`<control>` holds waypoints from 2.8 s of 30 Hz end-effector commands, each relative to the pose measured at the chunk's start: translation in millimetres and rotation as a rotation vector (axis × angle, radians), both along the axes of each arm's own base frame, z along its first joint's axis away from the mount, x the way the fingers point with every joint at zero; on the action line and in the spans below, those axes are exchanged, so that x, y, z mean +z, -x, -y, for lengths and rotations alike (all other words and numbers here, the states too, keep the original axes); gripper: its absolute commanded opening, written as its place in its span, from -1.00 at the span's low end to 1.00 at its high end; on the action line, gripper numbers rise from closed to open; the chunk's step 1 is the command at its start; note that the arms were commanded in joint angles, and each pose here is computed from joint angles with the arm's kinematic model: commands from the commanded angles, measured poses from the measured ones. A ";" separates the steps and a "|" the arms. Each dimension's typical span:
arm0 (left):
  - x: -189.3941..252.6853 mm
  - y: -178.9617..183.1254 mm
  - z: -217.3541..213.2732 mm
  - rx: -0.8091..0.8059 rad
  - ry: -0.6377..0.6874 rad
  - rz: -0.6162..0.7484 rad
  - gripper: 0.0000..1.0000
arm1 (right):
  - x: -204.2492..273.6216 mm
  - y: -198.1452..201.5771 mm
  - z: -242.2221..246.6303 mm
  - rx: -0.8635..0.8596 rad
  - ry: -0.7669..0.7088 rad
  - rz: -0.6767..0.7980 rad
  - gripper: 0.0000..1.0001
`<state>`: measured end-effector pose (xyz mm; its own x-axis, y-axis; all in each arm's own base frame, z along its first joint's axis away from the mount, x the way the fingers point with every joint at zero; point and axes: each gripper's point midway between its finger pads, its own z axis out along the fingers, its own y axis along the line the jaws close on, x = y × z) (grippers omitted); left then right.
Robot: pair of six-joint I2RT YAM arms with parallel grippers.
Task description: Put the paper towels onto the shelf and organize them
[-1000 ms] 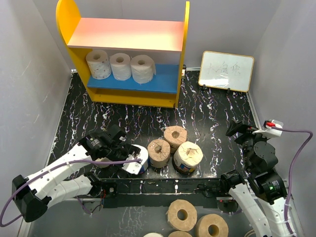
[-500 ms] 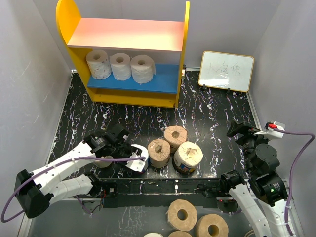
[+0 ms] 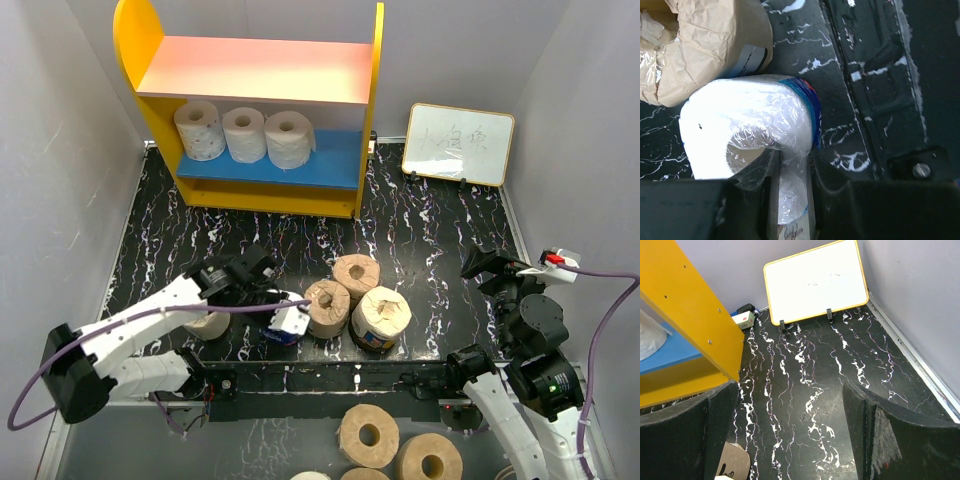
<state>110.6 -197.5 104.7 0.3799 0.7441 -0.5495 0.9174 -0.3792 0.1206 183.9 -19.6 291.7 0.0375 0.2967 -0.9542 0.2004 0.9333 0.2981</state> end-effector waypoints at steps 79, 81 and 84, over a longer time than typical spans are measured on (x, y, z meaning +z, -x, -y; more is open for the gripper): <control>201.8 -375.8 140.0 0.569 0.189 0.878 0.88 | 23.0 14.0 2.6 0.015 -0.035 0.126 0.68; 196.1 -375.8 139.6 0.572 0.181 0.873 0.97 | 23.0 14.3 2.7 0.015 -0.036 0.127 0.68; 184.1 -376.7 137.7 0.577 0.163 0.862 0.97 | 23.3 14.6 2.8 0.015 -0.036 0.128 0.68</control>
